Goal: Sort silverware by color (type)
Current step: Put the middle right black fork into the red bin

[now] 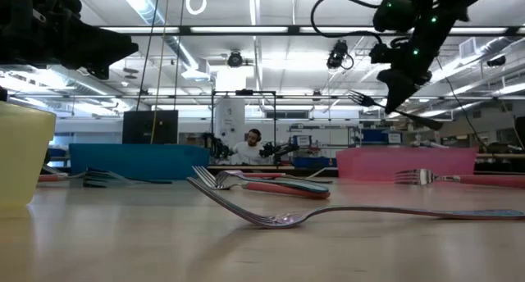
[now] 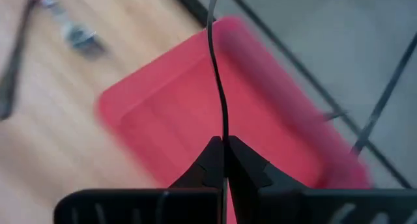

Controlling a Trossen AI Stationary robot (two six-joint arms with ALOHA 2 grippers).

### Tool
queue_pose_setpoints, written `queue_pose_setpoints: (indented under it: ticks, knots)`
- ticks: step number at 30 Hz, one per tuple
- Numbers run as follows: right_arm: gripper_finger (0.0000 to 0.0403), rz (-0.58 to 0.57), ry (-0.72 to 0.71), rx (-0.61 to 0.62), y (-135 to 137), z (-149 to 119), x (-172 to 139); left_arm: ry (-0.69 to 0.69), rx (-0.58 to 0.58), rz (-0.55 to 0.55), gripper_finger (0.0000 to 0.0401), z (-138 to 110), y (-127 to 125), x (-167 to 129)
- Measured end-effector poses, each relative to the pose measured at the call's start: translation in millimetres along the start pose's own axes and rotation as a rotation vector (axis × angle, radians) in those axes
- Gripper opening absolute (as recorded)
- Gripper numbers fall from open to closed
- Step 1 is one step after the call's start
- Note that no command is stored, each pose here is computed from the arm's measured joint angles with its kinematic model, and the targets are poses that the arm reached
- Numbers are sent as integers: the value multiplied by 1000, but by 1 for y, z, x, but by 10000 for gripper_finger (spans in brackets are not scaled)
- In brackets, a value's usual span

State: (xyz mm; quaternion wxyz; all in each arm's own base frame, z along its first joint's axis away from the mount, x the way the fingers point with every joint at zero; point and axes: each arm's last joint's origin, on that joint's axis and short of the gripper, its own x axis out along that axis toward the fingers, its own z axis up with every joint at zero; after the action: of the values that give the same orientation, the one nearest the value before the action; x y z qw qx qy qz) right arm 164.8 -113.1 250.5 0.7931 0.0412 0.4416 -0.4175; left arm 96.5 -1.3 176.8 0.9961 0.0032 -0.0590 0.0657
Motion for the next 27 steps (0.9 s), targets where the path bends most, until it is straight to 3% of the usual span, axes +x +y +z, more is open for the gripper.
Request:
queue_pose_setpoints:
  ticks: [7, 10, 27]
  knots:
    - [13, -46, 114, -64, -25, -2, 28, 0, -1, 0, 116, 0, 0, 0]
    - [13, -16, 189, -83, -30, -5, 46, 0, -2, 0, 116, 0, 0, 0]
    - [28, 41, 438, -111, -20, -21, 109, 0, -3, 0, 116, 0, 0, 0]
